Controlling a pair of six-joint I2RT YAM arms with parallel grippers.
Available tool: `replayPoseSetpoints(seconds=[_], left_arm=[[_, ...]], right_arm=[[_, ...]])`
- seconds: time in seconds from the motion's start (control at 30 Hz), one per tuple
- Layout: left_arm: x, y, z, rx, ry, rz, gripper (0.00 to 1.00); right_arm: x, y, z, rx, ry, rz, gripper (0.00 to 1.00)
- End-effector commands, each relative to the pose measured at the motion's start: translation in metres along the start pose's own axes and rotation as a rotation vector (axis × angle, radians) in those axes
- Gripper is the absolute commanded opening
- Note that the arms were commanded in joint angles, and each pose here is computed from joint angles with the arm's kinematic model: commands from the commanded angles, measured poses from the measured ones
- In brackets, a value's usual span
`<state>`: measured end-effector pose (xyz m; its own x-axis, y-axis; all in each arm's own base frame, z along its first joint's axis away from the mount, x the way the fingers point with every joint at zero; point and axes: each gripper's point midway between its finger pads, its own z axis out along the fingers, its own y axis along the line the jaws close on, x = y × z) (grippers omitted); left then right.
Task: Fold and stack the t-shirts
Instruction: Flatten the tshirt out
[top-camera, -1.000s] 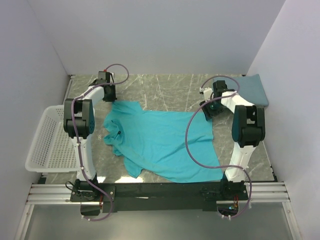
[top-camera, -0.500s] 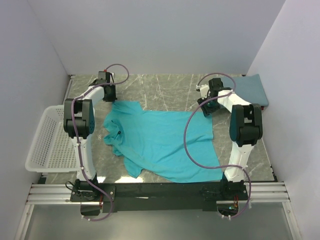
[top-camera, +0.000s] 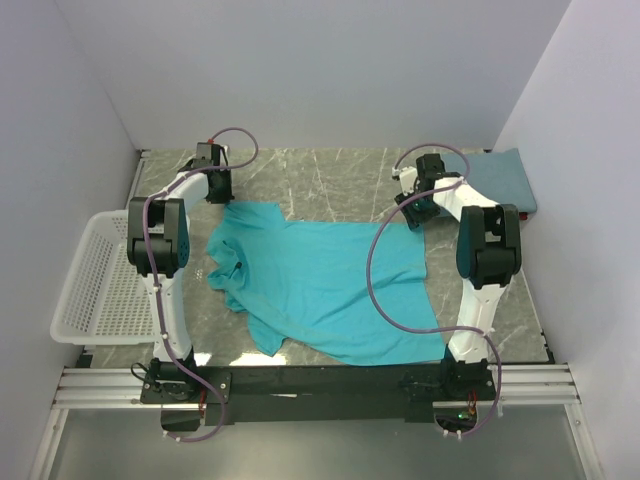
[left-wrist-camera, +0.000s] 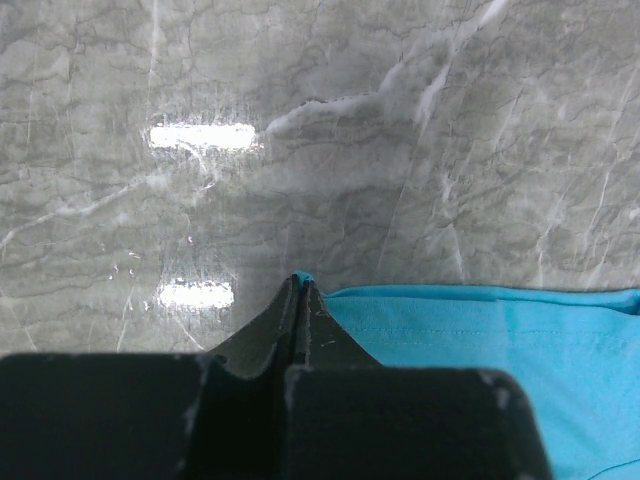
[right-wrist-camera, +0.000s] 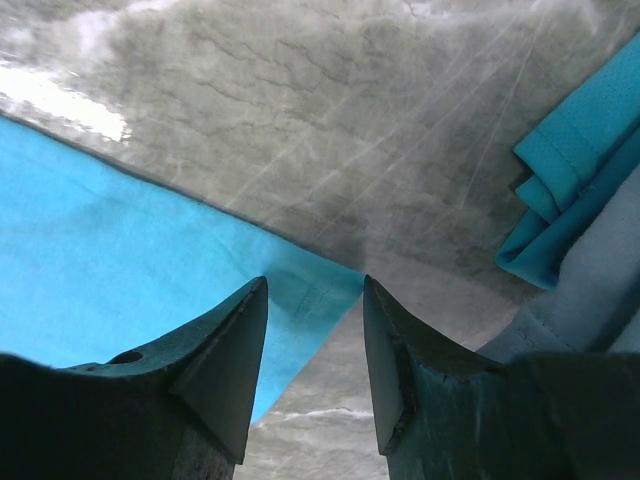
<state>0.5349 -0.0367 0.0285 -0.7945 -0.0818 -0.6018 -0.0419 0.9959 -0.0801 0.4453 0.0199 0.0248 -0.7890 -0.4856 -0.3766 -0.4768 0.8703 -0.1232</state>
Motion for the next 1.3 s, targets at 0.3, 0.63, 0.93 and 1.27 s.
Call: replayPoseSetpoints(seconds=[0.3, 0.63, 0.93, 1.27], left_arm=[[-0.014, -0.008, -0.017, 0.028, -0.031, 0.011, 0.00], [-0.012, -0.010, -0.016, 0.027, -0.025, 0.017, 0.00], [-0.013, -0.010, -0.017, 0.027, -0.029, 0.022, 0.00], [-0.014, -0.010, -0.018, 0.027, -0.029, 0.023, 0.00]], right_arm=[[0.005, -0.019, 0.006, 0.061, 0.012, 0.035, 0.48], [0.012, -0.014, 0.012, 0.008, 0.035, 0.041, 0.40], [0.018, -0.010, 0.014, -0.028, 0.047, 0.047, 0.29], [0.018, -0.011, 0.012, -0.026, 0.041, 0.039, 0.10]])
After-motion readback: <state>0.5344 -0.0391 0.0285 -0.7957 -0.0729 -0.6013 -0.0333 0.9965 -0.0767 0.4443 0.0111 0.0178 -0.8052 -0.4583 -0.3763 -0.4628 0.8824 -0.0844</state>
